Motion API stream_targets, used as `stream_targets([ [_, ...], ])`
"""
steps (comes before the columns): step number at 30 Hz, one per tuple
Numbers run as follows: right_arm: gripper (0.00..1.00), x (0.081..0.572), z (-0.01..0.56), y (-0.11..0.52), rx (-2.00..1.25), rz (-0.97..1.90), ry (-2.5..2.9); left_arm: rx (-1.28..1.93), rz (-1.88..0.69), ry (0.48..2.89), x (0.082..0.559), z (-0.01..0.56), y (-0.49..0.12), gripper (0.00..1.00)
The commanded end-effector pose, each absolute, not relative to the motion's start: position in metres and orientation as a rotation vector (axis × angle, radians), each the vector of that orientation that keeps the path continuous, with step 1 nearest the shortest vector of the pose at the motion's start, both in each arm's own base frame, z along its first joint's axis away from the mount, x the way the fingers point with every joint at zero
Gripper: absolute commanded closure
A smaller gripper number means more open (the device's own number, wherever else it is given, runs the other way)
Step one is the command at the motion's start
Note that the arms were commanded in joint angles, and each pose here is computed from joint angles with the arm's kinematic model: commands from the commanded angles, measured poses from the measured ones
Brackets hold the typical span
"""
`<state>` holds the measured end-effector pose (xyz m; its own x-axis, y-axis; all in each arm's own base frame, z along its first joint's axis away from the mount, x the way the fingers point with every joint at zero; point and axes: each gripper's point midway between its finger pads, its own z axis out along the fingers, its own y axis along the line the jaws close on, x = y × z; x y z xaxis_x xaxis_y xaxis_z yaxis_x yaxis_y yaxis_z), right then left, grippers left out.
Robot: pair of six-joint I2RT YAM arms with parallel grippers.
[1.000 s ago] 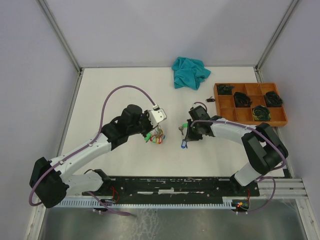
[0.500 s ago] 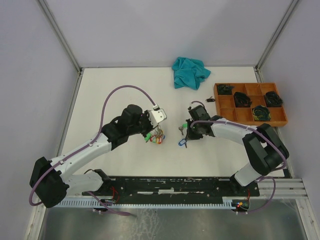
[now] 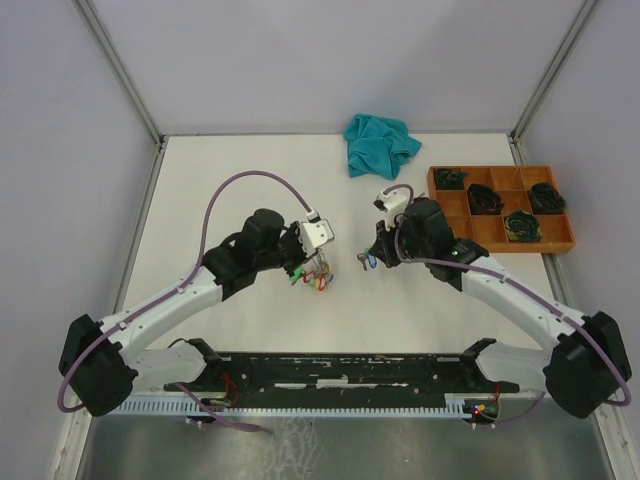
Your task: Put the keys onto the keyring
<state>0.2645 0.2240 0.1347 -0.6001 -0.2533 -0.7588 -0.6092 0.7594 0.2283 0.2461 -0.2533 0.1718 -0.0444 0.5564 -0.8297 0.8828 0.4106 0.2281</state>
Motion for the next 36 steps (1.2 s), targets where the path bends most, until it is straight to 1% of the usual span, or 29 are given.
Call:
stream_targets([
  [1, 0.99, 0.266, 0.174, 0.23, -0.805, 0.622, 1.926, 1.214, -0.52, 1.556, 0.246, 0.219, -0.27, 0.97],
  [3, 1.0, 0.264, 0.184, 0.23, -0.833, 0.625, 1.889, 1.233, -0.546, 1.529, 0.242, 0.222, -0.274, 0.97],
  [7, 0.99, 0.254, 0.195, 0.242, -1.009, 0.662, 1.741, 1.293, -0.601, 1.457, 0.231, 0.223, -0.282, 0.97],
  [13, 0.99, 0.24, 0.199, 0.251, -1.23, 0.685, 1.584, 1.42, -0.656, 1.307, 0.216, 0.224, -0.291, 0.97],
  [19, 0.99, 0.227, 0.205, 0.262, -1.299, 0.748, 1.432, 1.478, -0.736, 1.237, 0.212, 0.22, -0.299, 0.97],
  [24, 0.99, 0.227, 0.197, 0.267, -1.312, 0.74, 1.429, 1.436, -0.769, 1.333, 0.229, 0.197, -0.301, 0.97],
  [28, 0.99, 0.234, 0.179, 0.266, -1.29, 0.727, 1.504, 1.31, -0.704, 1.599, 0.262, 0.159, -0.295, 0.97],
  [31, 0.99, 0.235, 0.164, 0.263, -1.273, 0.721, 1.558, 1.265, -0.65, 1.796, 0.278, 0.129, -0.291, 0.97],
  [33, 0.99, 0.236, 0.156, 0.263, -1.265, 0.73, 1.579, 1.278, -0.668, 1.83, 0.278, 0.121, -0.295, 0.97],
  [36, 0.99, 0.235, 0.149, 0.265, -1.27, 0.747, 1.598, 1.336, -0.675, 1.773, 0.268, 0.12, -0.298, 0.97],
])
